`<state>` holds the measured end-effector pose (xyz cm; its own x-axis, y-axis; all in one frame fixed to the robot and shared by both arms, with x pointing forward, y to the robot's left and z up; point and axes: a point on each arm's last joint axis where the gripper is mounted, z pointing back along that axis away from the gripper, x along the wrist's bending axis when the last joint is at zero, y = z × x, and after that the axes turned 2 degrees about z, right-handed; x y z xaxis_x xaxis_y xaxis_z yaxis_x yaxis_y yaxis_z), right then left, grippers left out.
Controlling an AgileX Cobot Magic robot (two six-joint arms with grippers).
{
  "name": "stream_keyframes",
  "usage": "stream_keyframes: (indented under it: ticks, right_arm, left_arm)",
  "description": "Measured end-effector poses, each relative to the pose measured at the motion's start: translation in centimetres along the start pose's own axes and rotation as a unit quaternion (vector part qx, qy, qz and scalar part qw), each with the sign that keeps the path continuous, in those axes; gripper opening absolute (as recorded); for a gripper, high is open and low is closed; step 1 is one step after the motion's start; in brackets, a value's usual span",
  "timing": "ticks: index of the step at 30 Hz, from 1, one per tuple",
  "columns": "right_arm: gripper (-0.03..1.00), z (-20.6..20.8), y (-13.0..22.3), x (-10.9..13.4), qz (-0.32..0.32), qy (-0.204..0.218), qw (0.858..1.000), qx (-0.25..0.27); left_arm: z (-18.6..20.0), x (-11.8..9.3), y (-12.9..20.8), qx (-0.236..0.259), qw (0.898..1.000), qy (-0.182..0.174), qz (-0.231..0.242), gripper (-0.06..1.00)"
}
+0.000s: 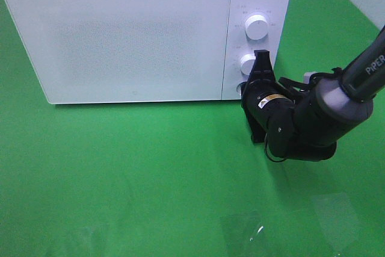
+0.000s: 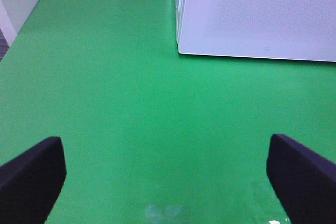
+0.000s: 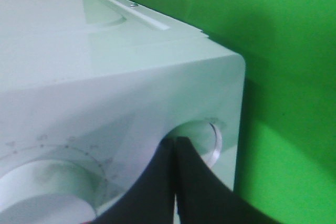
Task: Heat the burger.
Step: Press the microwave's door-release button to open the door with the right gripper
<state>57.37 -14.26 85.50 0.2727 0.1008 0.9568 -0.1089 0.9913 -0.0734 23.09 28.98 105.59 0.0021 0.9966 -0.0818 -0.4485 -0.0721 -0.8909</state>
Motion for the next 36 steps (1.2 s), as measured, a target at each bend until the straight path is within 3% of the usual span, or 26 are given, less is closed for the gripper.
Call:
stream_keyframes:
  ticks: [36]
  right_arm:
    - [0.0,-1.3,-0.1,0.1,0.019,0.012,1.0,0.002]
  left_arm:
    - [0.0,0.0,0.0,0.0,1.0,0.0,0.0,0.98]
